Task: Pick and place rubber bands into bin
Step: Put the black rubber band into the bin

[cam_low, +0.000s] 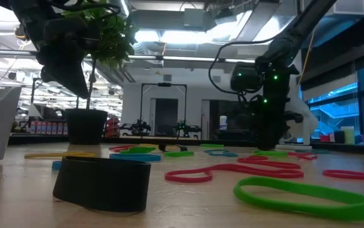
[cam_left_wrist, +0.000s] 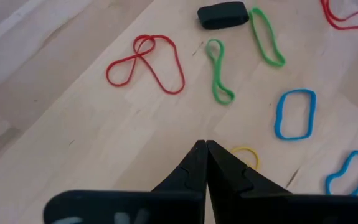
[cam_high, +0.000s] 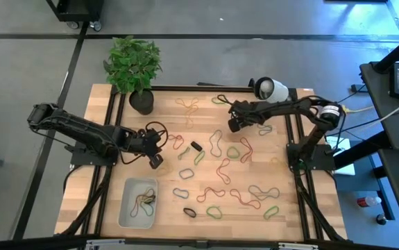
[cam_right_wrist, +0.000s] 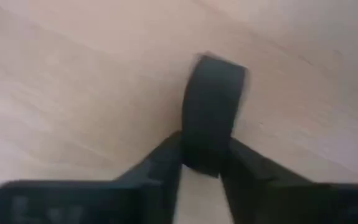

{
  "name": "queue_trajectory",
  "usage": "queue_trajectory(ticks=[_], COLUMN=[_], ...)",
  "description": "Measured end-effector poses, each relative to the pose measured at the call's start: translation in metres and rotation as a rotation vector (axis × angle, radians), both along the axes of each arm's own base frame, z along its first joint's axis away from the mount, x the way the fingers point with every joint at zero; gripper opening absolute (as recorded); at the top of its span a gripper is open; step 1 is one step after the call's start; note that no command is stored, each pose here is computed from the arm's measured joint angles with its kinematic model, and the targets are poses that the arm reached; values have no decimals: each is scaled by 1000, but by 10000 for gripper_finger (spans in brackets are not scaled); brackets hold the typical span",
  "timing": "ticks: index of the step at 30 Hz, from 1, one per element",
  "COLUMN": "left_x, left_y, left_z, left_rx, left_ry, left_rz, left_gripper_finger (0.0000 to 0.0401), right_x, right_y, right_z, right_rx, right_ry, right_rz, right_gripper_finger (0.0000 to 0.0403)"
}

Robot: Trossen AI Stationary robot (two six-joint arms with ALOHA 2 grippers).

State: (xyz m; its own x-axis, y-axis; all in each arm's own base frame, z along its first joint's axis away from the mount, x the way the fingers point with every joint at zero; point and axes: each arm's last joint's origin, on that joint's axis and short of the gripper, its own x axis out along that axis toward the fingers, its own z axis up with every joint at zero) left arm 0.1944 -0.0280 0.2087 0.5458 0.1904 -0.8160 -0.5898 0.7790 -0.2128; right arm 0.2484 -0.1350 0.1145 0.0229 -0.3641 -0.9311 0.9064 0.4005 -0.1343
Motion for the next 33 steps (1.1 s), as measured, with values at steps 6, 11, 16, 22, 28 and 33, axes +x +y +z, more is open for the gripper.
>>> queue_trajectory(ticks=[6,11,16,22,28,33], left_x=[-1,-2,-10,-31,-41,-44], left_y=[-3,-5,-10,-9,-11,-13], left_z=[-1,-1,3,14,23,24], left_rx=[-84,-140,-106,-42,-10,-10], left_ry=[30,39,46,48,-2,-5], left_rz=[-88,-77,-143,-148,-199,-217], left_gripper_finger=[2,2,2,2,2,2], right_x=[17,40,71,110,156,205], right_y=[19,43,82,139,187,233], right_z=[20,60,105,145,151,138], right_rx=[-17,-31,-48,-79,-64,-60], right_ry=[-64,-217,-349,-472,-530,-548], right_rz=[124,235,361,543,658,810], right_gripper_finger=[18,7,5,3,2,2])
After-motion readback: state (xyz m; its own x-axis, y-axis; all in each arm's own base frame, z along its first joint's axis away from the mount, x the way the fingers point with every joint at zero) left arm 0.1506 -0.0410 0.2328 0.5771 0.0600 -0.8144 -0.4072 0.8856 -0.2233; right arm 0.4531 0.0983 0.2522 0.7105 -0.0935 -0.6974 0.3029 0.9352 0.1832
